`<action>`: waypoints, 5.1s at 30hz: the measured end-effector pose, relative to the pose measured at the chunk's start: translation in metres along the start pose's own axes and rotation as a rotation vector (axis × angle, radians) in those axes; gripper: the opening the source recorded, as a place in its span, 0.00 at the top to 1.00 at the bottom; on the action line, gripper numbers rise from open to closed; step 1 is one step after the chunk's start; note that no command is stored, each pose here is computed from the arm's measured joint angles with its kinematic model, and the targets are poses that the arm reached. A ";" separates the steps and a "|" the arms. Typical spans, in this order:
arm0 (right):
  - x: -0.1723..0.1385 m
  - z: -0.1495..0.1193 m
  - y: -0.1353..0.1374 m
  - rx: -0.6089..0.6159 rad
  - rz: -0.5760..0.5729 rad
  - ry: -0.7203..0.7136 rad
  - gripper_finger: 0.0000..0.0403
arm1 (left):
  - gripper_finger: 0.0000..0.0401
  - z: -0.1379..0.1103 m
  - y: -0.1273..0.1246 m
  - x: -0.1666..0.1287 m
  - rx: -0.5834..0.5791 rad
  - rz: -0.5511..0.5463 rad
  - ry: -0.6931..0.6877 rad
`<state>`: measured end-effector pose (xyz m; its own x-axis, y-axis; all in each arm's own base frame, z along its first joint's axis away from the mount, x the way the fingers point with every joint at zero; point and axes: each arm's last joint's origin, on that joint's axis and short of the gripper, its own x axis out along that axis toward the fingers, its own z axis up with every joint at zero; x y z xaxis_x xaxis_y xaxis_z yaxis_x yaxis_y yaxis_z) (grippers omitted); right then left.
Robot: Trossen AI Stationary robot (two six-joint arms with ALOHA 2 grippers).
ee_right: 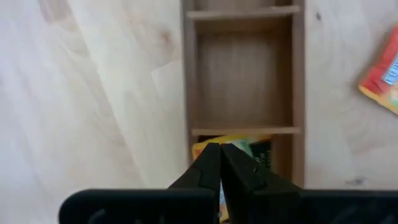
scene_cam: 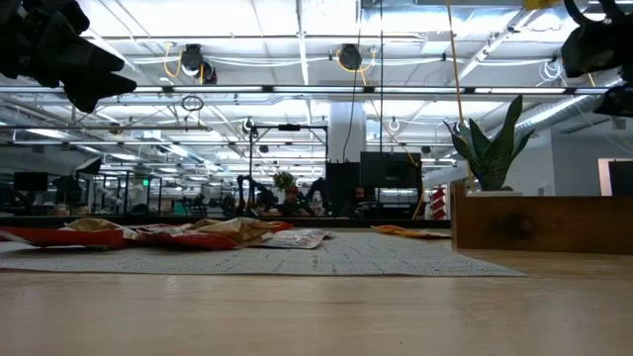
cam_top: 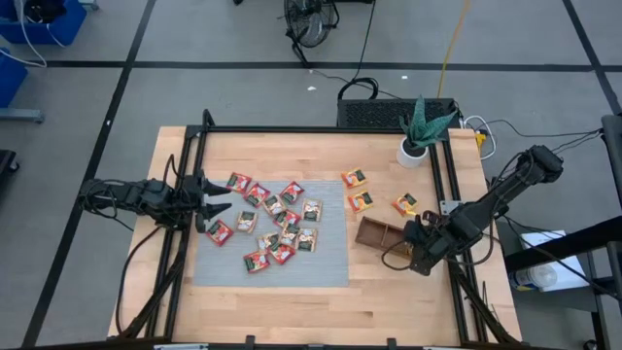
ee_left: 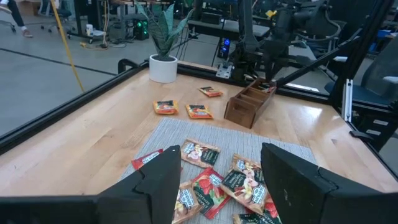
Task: Pick & Place Tea
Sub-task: Adjust the yellow tea bag in the right section of the wooden organizer
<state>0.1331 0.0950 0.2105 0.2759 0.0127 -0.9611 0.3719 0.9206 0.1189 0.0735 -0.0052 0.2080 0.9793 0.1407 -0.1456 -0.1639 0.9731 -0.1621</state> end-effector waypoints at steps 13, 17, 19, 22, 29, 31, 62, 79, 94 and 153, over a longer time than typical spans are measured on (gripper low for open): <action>0.000 0.002 0.004 0.010 0.041 -0.021 0.75 | 0.44 0.000 0.000 0.000 0.000 0.000 0.000; 0.006 -0.001 0.002 0.010 0.034 -0.014 0.68 | 0.44 0.000 0.000 0.000 0.000 0.000 0.000; 0.011 -0.003 0.001 0.011 0.052 0.005 0.67 | 0.44 0.000 0.000 0.000 0.000 0.000 0.000; 0.019 -0.007 -0.001 0.007 0.070 0.048 0.68 | 0.44 0.000 0.000 0.000 0.000 0.000 0.000; 0.021 -0.009 -0.003 0.006 0.066 0.056 0.71 | 0.44 0.000 0.000 0.000 0.000 0.000 0.000; 0.021 -0.009 -0.004 0.003 0.053 0.062 0.73 | 0.44 0.000 0.000 0.000 0.000 0.000 0.000; 0.024 -0.007 -0.001 -0.086 0.009 0.063 1.00 | 0.44 0.000 0.000 0.000 0.000 0.000 0.000; 0.001 -0.005 0.003 -0.096 -0.130 -0.098 1.00 | 0.44 0.000 0.000 0.000 0.000 0.000 0.000; 0.010 -0.024 -0.018 -0.132 -0.377 -0.169 1.00 | 0.44 0.000 0.000 0.000 0.000 0.000 0.000; -0.024 0.063 0.029 -0.113 -0.268 -0.020 1.00 | 0.44 0.000 0.000 0.000 0.000 0.000 0.000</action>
<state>0.1931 0.0970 0.2527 0.1990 -0.2432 -0.9494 0.3334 0.9277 -0.1678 0.0735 -0.0053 0.2081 0.9793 0.1404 -0.1455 -0.1636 0.9731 -0.1623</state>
